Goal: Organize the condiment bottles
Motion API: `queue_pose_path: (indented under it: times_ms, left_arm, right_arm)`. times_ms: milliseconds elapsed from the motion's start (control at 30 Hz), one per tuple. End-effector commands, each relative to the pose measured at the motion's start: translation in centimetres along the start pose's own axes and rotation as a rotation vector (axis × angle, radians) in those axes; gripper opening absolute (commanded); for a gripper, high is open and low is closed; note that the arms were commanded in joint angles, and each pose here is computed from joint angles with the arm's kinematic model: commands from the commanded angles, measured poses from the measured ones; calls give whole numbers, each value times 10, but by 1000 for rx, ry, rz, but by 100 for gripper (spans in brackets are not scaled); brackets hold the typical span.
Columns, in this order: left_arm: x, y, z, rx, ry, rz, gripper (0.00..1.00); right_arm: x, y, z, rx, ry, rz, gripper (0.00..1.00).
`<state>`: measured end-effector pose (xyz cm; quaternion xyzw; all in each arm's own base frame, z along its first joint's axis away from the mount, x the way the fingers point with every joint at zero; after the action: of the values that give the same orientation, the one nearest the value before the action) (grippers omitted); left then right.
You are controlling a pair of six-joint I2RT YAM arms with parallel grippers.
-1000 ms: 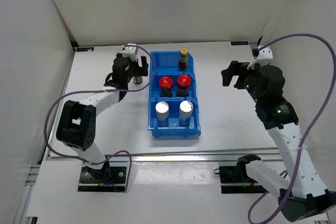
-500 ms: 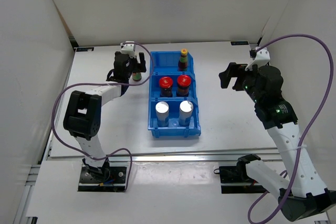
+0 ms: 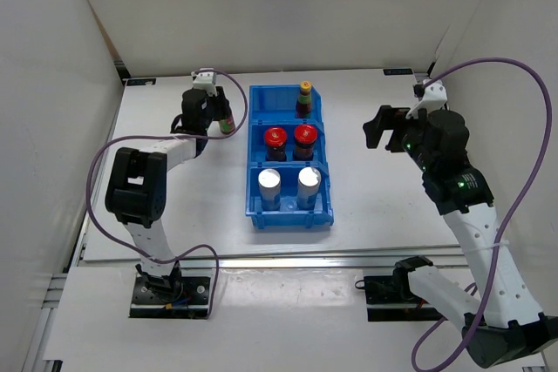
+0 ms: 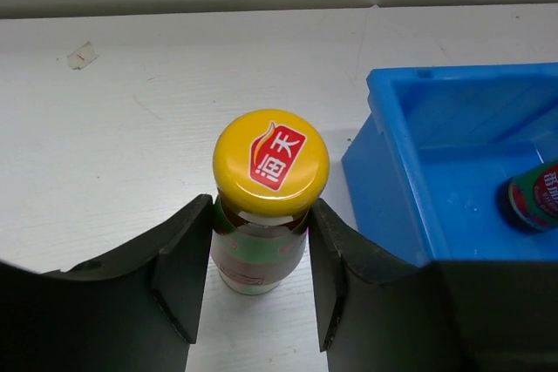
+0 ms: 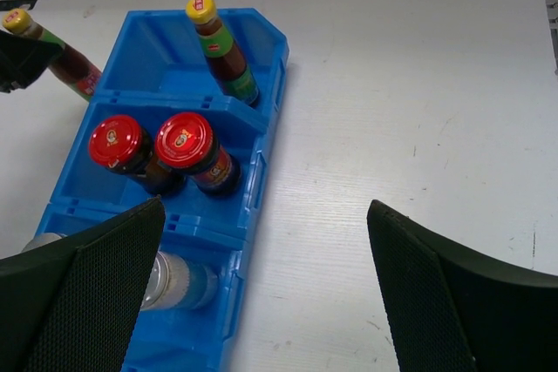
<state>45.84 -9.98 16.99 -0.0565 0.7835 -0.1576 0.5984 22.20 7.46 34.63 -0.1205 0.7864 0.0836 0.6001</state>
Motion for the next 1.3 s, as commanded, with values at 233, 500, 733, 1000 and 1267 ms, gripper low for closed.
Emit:
queue_pose_path:
  times_ms: [233,500,733,1000,1267]
  left_arm:
    - [-53,-17,-13,68,-78,18,21]
    - [-118,-40,-34,119,-176,31,11]
    - [-174,-73,-46,114,-289,37,11]
    - [-194,-138,-50,251,-353,22,11]
    - [-156,-186,-23,316,-291,55,11]
  right_arm:
    - [17,1,-15,-2,37,12,100]
    - [21,2,-23,-11,27,31,100]
    - [18,2,-30,-11,17,21,100]
    - [25,3,-36,-20,20,22,100]
    - [30,1,-42,-11,13,-8,100]
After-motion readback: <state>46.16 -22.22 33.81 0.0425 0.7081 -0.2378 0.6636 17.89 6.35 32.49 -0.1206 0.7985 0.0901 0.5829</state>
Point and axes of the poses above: each gripper's point midway between its finger pads, its own z axis out along the fingers, its own y axis along the line the jaws close on, x = y × z, the point moved 8 cm from there along -z, back along the fingers, and after that the axes turned 12 degrees about -z, right-handed, at the moved point
